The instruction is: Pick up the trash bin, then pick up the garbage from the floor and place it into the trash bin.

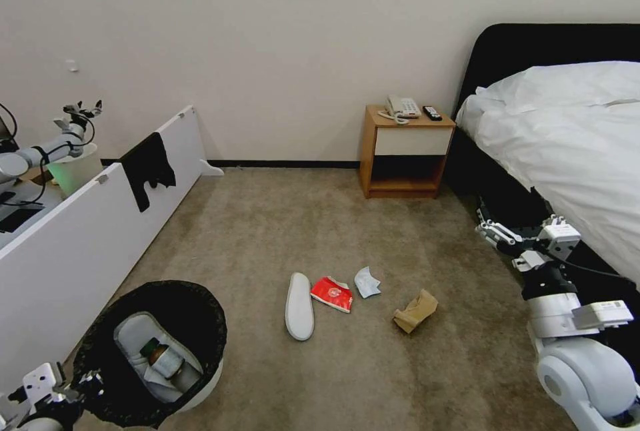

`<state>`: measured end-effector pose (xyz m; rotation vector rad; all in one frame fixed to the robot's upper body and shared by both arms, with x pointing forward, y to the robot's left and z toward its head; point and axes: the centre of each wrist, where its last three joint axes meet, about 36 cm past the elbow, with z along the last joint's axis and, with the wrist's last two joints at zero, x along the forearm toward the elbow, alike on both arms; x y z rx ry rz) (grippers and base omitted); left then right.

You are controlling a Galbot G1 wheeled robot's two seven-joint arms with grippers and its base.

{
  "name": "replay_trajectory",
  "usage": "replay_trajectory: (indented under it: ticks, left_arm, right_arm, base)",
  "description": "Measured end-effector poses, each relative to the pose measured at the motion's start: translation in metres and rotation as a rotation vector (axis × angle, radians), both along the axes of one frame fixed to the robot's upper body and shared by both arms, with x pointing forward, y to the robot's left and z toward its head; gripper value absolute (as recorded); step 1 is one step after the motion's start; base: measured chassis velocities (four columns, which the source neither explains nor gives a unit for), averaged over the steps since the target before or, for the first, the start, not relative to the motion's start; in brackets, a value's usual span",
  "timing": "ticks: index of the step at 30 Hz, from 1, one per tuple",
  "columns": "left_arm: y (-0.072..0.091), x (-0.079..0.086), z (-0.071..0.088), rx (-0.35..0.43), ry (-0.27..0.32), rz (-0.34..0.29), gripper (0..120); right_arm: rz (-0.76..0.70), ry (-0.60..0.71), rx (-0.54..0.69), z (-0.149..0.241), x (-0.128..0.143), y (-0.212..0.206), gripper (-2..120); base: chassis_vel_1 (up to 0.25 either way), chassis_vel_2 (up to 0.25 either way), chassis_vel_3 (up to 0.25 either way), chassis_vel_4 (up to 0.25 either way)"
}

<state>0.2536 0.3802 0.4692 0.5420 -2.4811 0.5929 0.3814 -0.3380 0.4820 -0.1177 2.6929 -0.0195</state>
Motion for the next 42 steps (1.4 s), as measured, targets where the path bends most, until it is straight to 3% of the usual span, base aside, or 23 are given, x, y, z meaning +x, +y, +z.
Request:
replay_trajectory:
  ticks: [22,42]
  left_arm:
    - [0.0,0.003,-0.003,-0.003,0.003,-0.009,1]
    - [-0.001,0.004,-0.004,-0.003,0.005,-0.011,1]
  right_arm:
    - [0.002,0.0,0.004,-0.007,0.007,0.0,100]
    - [0.018,-0.003,0.002,-0.007,0.012,0.001,100]
  base:
    - [-0.131,0.129,0.135,-0.128]
    - [-0.014,0.012,0.011,-0.016]
